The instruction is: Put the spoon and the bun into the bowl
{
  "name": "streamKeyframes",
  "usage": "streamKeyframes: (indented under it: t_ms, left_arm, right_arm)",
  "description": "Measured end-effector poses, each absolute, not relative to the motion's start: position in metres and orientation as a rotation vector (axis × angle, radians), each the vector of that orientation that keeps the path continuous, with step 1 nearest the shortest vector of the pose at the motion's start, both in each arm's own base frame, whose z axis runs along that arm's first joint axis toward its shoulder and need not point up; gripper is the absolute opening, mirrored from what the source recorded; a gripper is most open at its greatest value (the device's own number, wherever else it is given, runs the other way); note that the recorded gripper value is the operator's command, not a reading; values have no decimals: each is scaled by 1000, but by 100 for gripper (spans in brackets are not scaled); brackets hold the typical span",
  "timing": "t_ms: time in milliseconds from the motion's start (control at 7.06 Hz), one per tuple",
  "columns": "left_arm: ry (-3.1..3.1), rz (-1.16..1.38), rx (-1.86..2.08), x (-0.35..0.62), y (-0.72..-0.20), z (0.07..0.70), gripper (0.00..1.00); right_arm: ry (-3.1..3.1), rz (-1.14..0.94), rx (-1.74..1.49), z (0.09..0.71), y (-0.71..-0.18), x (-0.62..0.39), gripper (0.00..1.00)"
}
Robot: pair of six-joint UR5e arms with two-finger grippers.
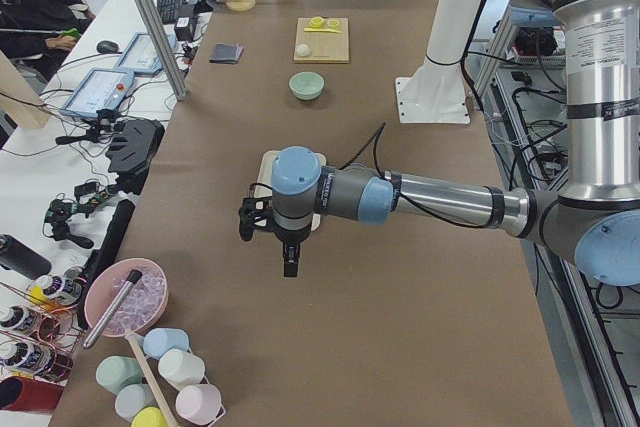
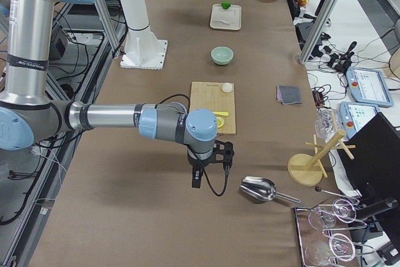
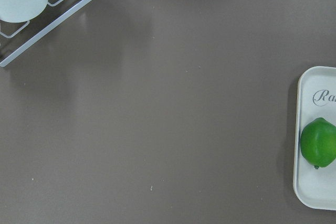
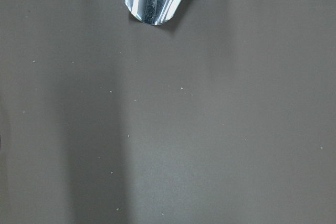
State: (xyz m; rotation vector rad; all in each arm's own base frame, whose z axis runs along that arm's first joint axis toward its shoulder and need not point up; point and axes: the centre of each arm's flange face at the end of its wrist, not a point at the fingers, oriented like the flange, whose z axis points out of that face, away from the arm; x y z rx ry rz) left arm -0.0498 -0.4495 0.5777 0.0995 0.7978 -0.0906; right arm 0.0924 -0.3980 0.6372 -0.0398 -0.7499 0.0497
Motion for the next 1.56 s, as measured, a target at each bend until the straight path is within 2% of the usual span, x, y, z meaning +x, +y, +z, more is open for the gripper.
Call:
streamKeyframes:
  t_ms: [708,1558]
  left_arm:
    - [787,-117,73,-55,-464,597,98]
    - [788,-102,100,-54,-470,584,98]
  right_arm:
    - [-766,40,-6,622,-415,93,100]
    - [-779,36,-7,621,-415,90,100]
